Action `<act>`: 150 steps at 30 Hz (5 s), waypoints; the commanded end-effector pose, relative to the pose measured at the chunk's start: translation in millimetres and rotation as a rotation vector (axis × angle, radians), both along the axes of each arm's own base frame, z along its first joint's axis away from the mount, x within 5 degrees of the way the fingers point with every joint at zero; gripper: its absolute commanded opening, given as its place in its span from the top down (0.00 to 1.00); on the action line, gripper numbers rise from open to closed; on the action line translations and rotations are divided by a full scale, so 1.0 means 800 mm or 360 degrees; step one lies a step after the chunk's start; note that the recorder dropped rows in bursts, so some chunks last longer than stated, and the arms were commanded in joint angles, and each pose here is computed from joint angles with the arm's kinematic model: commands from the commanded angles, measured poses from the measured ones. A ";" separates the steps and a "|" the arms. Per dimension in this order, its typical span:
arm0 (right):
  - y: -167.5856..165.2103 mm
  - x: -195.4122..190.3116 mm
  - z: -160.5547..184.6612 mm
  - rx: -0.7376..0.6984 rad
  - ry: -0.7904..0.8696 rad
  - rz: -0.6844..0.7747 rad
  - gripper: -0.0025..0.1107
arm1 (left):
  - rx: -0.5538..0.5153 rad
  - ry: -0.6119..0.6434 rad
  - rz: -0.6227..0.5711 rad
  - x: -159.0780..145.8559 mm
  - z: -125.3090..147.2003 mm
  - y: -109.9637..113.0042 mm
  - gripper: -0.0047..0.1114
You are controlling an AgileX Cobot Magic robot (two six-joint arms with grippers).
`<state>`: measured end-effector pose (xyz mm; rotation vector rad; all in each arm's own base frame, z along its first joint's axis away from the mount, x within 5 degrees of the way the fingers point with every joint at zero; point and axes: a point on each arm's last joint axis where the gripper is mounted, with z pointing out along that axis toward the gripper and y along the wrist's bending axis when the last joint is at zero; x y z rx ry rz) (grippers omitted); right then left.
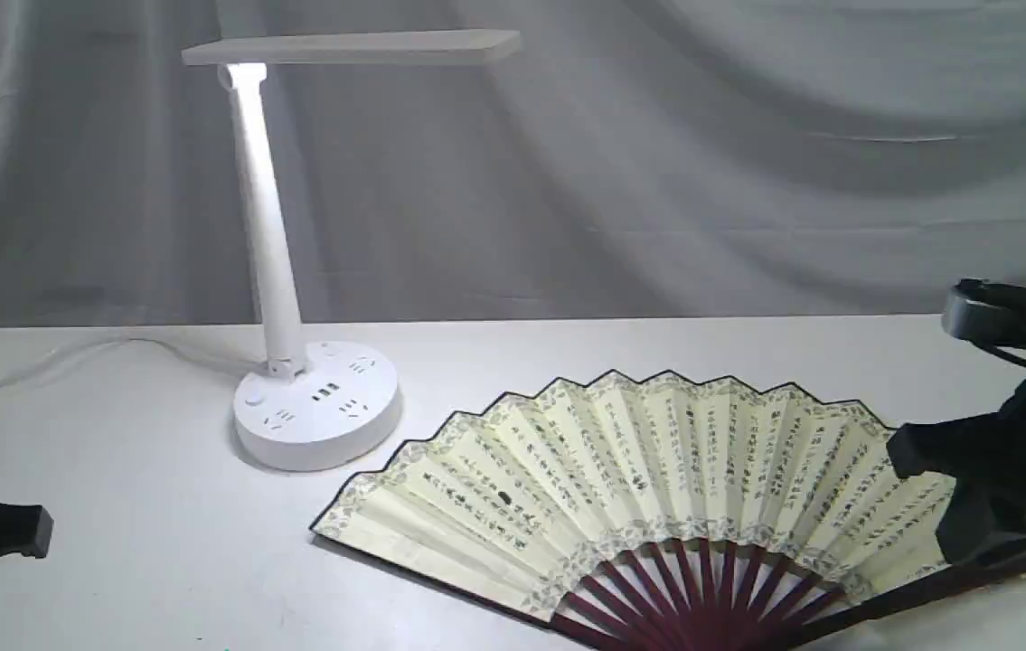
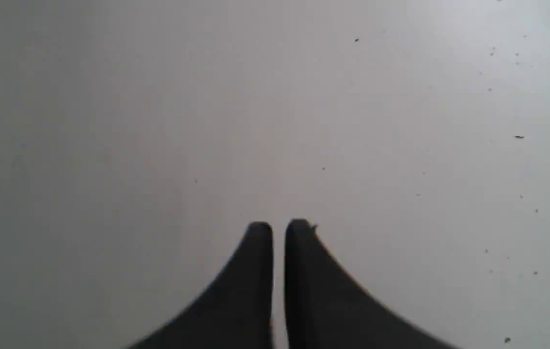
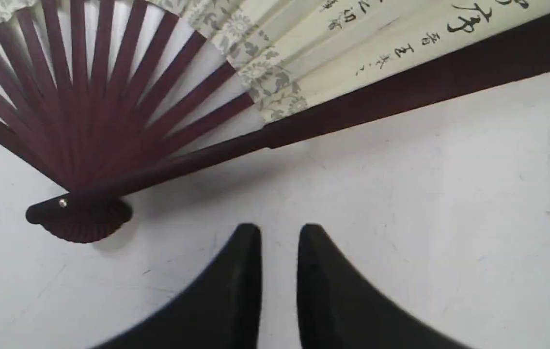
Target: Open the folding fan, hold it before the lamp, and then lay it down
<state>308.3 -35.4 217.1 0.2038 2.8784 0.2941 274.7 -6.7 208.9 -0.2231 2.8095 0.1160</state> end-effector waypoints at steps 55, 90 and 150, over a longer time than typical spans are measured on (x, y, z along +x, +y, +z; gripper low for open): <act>0.004 -0.201 0.204 -0.0599 -0.0908 -0.0190 0.98 | -0.0015 -0.1004 -0.0260 -0.181 0.197 0.005 0.96; 0.046 -0.478 0.188 -0.0882 -0.1733 -0.0279 0.98 | 0.0038 -0.1993 -0.0211 -0.425 0.213 0.022 0.96; 0.032 -0.317 -0.032 -0.0694 -0.1814 -0.0183 0.98 | -0.0044 -0.1800 -0.0298 -0.274 -0.018 0.005 0.96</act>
